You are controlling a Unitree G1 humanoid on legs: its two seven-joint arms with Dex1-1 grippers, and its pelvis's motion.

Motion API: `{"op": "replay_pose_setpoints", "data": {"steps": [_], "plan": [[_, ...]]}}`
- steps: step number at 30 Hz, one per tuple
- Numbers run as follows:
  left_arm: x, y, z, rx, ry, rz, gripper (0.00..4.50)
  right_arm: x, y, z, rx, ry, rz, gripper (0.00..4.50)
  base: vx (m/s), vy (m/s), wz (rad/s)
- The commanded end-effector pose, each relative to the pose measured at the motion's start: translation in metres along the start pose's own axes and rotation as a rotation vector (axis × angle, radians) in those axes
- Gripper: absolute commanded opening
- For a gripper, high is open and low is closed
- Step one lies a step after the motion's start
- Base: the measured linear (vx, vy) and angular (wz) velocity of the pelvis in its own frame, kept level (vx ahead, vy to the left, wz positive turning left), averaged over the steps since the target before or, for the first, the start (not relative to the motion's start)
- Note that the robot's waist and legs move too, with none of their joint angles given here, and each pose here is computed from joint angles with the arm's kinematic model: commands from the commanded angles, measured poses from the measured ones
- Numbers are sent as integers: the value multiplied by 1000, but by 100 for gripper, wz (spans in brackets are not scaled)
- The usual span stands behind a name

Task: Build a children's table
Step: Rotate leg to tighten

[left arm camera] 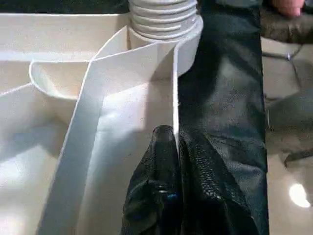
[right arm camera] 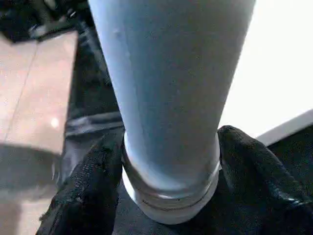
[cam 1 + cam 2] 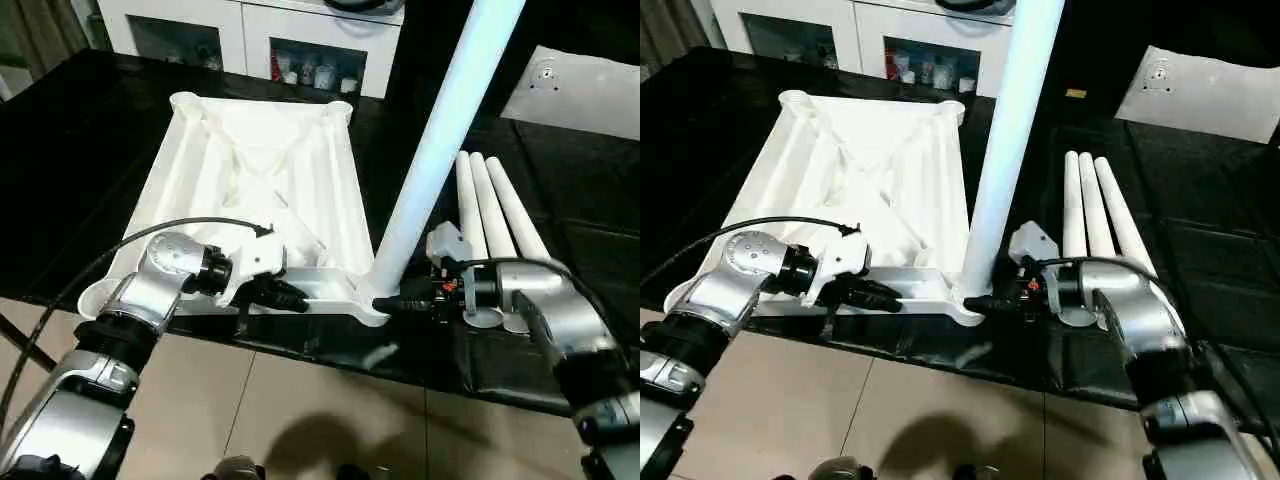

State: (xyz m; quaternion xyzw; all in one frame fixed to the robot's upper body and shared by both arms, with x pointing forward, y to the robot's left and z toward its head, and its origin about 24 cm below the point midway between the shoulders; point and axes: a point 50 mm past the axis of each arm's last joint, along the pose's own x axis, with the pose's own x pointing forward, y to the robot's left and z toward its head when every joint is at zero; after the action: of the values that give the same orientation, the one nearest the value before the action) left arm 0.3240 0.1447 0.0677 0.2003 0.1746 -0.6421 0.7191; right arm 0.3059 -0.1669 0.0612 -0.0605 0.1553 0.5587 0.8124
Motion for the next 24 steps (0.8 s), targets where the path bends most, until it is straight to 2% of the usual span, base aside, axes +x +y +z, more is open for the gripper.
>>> {"op": "replay_pose_setpoints", "data": {"steps": [1,2,4,6,8,9,12,15,16,19,20,24], "plan": [[4,12,25,11,-119,130,0,16,7,-1,75,-47,-21,272,0,0,0],[7,14,26,-26,-138,191,0,26,8,-6,113,-49,-89,272,0,0,0],[9,16,28,-42,-157,224,0,32,9,-8,127,-44,-119,272,0,0,0],[18,19,36,-106,-203,322,0,55,10,-10,186,-71,-237,272,0,0,0],[27,20,42,-157,-211,394,0,74,10,-8,255,-92,-336,272,0,0,0],[28,20,43,-166,-212,407,0,77,10,-7,262,-94,-349,272,0,0,0],[43,24,56,-262,-234,541,0,103,10,4,331,-103,-483,272,0,0,0],[50,23,64,-282,-247,576,0,113,10,11,329,-91,-520,272,0,0,0],[55,22,71,-284,-256,606,0,119,9,15,361,-94,-550,272,0,0,0],[60,20,77,-281,-264,614,0,121,6,20,372,-120,-590,272,0,0,0],[60,20,78,-278,-260,619,0,121,6,21,369,-124,-599,328,0,0,0],[57,19,70,-263,-208,619,0,114,2,21,351,-146,-594,351,0,0,0]]}}
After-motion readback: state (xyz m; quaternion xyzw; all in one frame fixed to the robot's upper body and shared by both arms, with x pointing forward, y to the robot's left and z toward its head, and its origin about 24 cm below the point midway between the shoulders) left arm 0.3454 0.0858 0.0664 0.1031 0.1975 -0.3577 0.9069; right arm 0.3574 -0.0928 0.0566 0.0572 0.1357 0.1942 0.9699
